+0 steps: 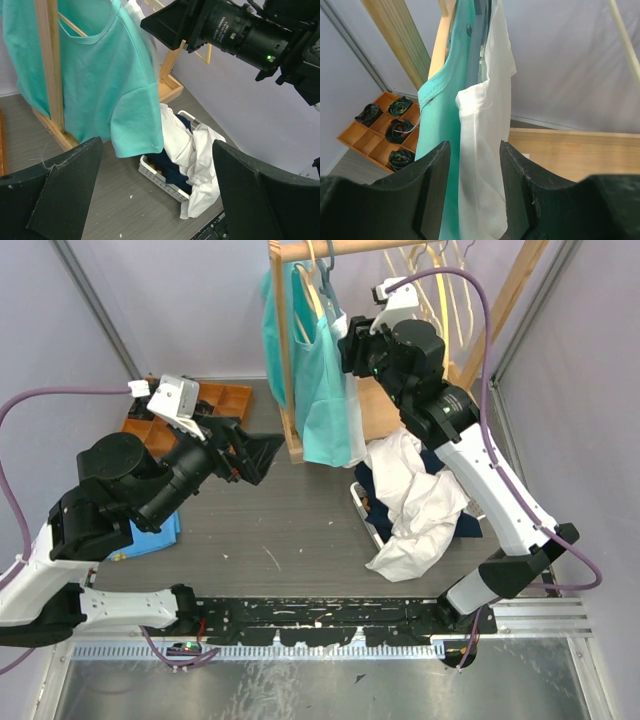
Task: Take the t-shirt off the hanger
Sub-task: Pick up the hanger from the clothesline.
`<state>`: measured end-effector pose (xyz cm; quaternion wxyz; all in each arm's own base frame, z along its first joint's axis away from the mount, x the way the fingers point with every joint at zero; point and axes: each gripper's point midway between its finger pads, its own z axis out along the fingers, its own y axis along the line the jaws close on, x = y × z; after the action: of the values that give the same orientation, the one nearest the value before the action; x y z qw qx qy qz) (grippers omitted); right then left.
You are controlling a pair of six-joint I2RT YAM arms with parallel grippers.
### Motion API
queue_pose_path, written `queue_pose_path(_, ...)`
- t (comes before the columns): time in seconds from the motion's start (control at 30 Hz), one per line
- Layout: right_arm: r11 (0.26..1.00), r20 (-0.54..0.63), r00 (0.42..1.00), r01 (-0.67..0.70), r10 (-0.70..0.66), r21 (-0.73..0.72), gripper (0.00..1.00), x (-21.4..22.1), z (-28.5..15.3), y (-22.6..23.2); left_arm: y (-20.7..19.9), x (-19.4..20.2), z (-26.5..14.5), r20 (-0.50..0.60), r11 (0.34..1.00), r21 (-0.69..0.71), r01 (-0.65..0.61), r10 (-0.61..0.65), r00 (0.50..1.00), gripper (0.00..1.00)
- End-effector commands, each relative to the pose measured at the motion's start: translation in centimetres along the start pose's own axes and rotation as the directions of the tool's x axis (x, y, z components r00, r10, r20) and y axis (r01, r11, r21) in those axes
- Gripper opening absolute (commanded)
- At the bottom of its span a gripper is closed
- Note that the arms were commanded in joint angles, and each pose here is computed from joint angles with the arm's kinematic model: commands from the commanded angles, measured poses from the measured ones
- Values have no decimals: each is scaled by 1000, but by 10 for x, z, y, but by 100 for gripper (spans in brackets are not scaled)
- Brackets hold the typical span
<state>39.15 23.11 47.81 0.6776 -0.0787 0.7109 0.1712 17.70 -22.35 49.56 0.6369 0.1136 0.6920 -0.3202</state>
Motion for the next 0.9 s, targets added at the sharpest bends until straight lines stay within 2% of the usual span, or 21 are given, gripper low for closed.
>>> queue_pose_path(0.0, 1000, 90, 996, -22, 24, -15, 50, -29, 4, 8, 2, 3, 2, 1, 1000, -18, 4, -4, 1000, 98)
queue_pose_path(0.37, 1000, 76, 997, 4, -6, 28, 46, -20, 28, 5, -4, 6, 8, 0, 1000, 0, 7, -7, 1000, 98)
queue_pose_path(0.53, 999, 78, 997, 21, -23, 27, 37, -20, 36, 7, -2, 5, 6, 6, 1000, -5, 7, -7, 1000, 98)
queue_pose_path(0.87, 999, 108, 993, 49, -49, 10, 10, -29, 38, 10, 0, 5, 8, 14, 1000, -16, -1, 1, 1000, 98)
